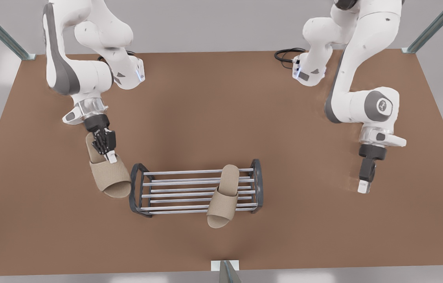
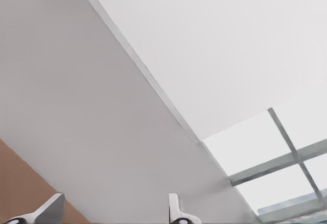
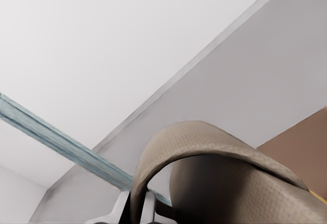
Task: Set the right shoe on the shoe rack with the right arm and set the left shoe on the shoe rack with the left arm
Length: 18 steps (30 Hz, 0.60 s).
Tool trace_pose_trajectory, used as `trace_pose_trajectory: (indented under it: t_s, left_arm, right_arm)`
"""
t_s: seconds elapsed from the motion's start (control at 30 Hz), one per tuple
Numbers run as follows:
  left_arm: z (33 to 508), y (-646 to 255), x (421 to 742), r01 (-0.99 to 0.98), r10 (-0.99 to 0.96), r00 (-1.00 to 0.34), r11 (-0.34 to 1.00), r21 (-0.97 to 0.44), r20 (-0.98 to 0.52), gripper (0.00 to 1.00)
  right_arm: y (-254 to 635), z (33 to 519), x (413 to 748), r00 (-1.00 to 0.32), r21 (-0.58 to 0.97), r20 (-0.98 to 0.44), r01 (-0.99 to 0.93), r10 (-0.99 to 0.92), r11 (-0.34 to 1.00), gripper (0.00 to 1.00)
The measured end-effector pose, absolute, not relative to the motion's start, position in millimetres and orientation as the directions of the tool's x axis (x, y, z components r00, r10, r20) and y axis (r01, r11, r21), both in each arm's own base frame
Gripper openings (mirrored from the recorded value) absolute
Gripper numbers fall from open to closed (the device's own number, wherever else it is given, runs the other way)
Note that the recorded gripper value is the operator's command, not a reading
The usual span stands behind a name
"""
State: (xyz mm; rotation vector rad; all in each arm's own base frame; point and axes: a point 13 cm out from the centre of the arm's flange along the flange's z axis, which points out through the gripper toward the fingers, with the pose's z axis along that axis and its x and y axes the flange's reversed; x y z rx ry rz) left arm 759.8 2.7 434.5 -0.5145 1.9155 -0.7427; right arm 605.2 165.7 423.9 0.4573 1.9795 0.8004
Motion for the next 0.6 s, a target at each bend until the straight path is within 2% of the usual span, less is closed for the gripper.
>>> trace_pose_trajectory:
  t_s: [0.03,0.07,0.1,0.13,0.2,0.3,0.33,0.37,0.4,0.6]
  left_arm:
    - [456,34,755,0.154,-0.314,-0.529,0.878,-0.453,-0.789,1.0]
    - [450,-7,741,0.373,0.035,-0.628,0.89,-0.262,-0.778,1.0]
    - [454,-64,725,0.55,0.296,-0.648,0.819,-0.163,-0.702,1.0]
    - [452,-108,706,0.656,0.473,-0.65,0.745,-0.124,-0.594,1.0]
    - [412,-159,667,0.727,0.661,-0.675,0.673,-0.138,-0.328,1.0]
    - [337,-133,629,0.685,0.695,-0.716,0.718,-0.127,0.07,1.0]
    - [340,-109,610,0.654,0.665,-0.736,0.747,-0.119,0.128,1.0]
    - [353,-93,589,0.626,0.635,-0.758,0.772,-0.11,0.147,1.0]
    - [364,-85,582,0.603,0.611,-0.775,0.792,-0.1,0.16,1.0]
    - [389,-80,572,0.504,0.511,-0.832,0.859,-0.091,0.216,1.0]
  right_arm:
    - [191,431,588,-0.525,0.684,-0.619,0.005,0.584,0.73,0.21]
    - [213,433,572,-0.545,0.676,-0.612,0.016,0.573,0.737,0.21]
    - [228,433,560,-0.56,0.672,-0.6,0.035,0.572,0.739,0.21]
    - [240,433,552,-0.569,0.674,-0.585,0.055,0.578,0.737,0.21]
    - [259,422,548,-0.591,0.682,-0.539,0.112,0.6,0.723,0.21]
    - [274,394,554,-0.607,0.691,-0.46,0.213,0.648,0.691,0.21]
    - [281,381,557,-0.616,0.692,-0.429,0.246,0.661,0.678,0.21]
    - [290,369,562,-0.622,0.696,-0.397,0.275,0.675,0.663,0.21]
    - [297,363,569,-0.62,0.703,-0.369,0.3,0.692,0.644,0.21]
    - [291,340,623,-0.548,0.737,-0.259,0.42,0.795,0.53,0.21]
